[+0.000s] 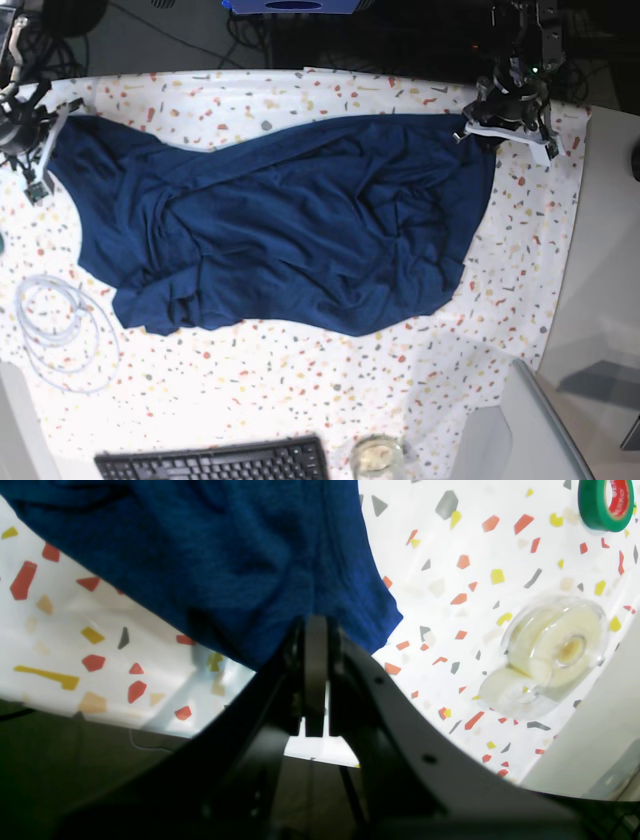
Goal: Layout the t-shirt on the table in an organized manner, then fold the t-shirt properly
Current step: 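Grasp the shirt edge with the left gripper and pull it outward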
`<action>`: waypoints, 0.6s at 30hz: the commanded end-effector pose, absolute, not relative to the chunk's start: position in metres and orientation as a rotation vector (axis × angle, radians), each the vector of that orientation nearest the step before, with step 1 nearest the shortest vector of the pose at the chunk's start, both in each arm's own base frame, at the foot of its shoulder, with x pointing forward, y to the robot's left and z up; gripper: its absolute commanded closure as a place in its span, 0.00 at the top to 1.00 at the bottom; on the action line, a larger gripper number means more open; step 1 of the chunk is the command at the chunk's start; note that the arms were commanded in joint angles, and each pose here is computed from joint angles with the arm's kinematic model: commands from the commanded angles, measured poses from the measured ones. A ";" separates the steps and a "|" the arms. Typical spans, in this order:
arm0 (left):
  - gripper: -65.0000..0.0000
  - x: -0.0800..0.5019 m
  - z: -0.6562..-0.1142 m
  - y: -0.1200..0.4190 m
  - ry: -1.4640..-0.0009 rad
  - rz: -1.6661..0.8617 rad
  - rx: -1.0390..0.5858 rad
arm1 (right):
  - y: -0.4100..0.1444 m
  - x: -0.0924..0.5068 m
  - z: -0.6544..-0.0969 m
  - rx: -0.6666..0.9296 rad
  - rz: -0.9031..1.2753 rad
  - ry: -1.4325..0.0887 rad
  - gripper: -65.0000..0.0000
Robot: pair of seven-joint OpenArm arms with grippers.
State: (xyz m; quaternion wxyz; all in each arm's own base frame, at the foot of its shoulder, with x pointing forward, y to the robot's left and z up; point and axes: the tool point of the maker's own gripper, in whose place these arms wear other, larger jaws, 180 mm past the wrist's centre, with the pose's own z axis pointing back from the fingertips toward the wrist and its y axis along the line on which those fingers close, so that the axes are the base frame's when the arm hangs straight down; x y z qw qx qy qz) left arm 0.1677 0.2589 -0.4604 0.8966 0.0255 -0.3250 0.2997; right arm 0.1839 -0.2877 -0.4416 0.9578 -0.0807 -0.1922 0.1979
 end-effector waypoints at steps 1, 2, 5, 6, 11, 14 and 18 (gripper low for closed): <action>0.32 0.175 -0.453 0.263 -0.706 0.618 0.062 | -0.293 0.194 -0.432 -0.182 0.405 -0.423 0.01; 0.32 0.173 -0.456 0.262 -0.687 0.619 0.057 | -0.293 0.194 -0.432 -0.182 0.405 -0.423 0.01; 0.32 0.178 -0.462 0.257 -0.643 0.624 0.030 | -0.293 0.194 -0.432 -0.182 0.405 -0.423 0.01; 0.31 0.178 -0.463 0.256 -0.636 0.625 0.027 | -0.293 0.194 -0.432 -0.183 0.405 -0.424 0.01; 0.31 0.183 -0.462 0.256 -0.643 0.628 0.023 | -0.293 0.194 -0.432 -0.183 0.405 -0.424 0.01; 0.31 0.183 -0.464 0.254 -0.631 0.629 0.018 | -0.293 0.194 -0.432 -0.183 0.405 -0.424 0.01; 0.31 0.183 -0.466 0.245 -0.620 0.615 0.007 | -0.293 0.194 -0.432 -0.183 0.405 -0.424 0.01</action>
